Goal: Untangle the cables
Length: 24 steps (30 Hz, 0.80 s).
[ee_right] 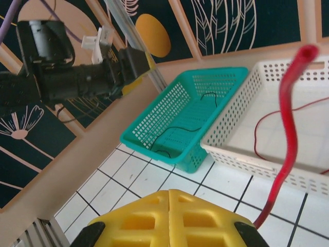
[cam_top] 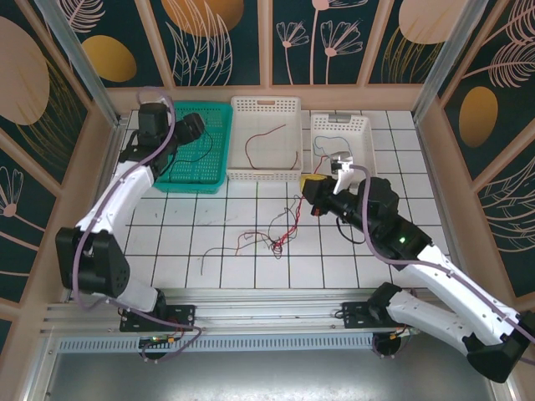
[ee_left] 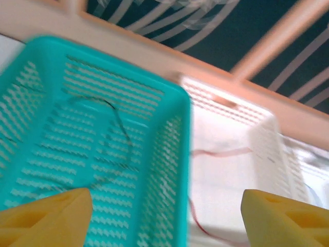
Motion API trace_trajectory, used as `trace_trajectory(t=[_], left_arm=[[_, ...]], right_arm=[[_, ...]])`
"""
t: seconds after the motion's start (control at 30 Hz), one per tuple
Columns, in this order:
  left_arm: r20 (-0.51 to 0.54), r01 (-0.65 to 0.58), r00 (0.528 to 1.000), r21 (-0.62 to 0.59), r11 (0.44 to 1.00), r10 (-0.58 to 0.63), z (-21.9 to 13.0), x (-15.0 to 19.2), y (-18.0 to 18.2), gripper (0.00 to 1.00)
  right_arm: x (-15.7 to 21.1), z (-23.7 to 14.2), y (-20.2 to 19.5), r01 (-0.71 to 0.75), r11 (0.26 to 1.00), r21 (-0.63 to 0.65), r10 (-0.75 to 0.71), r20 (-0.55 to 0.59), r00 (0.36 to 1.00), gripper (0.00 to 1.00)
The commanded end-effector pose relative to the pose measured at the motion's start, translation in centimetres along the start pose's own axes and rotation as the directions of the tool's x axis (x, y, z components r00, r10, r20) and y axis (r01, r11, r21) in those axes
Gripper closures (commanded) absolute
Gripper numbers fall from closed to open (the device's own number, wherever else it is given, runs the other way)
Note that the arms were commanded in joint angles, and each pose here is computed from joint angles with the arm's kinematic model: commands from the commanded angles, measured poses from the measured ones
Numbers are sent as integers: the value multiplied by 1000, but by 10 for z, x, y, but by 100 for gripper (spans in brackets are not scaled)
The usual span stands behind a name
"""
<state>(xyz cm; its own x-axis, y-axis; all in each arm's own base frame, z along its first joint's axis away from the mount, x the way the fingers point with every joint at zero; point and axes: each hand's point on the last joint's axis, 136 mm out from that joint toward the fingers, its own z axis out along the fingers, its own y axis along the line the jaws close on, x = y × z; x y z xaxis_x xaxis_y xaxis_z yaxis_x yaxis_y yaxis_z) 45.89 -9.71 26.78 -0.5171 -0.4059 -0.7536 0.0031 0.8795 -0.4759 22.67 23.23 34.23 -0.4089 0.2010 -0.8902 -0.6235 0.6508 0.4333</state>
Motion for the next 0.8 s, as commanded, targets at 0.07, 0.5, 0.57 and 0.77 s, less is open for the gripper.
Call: trace_trajectory(t=[0.07, 0.5, 0.57, 0.77], left_arm=[[-189, 2, 980, 305, 952, 59, -36, 83, -73, 23], [-295, 42, 948, 479, 877, 116, -100, 191, -92, 23], [-300, 34, 944, 502, 864, 137, -106, 203, -95, 23], [-288, -2, 941, 524, 852, 179, -113, 231, -96, 24]], right_arm=[[-35, -3, 18, 43, 997, -69, -38, 78, 996, 100], [-78, 1, 13, -45, 989, -141, 59, 95, 994, 100], [-86, 1, 4, -59, 992, -111, 71, 111, 991, 100], [-96, 1, 8, -78, 989, -124, 92, 110, 990, 100]])
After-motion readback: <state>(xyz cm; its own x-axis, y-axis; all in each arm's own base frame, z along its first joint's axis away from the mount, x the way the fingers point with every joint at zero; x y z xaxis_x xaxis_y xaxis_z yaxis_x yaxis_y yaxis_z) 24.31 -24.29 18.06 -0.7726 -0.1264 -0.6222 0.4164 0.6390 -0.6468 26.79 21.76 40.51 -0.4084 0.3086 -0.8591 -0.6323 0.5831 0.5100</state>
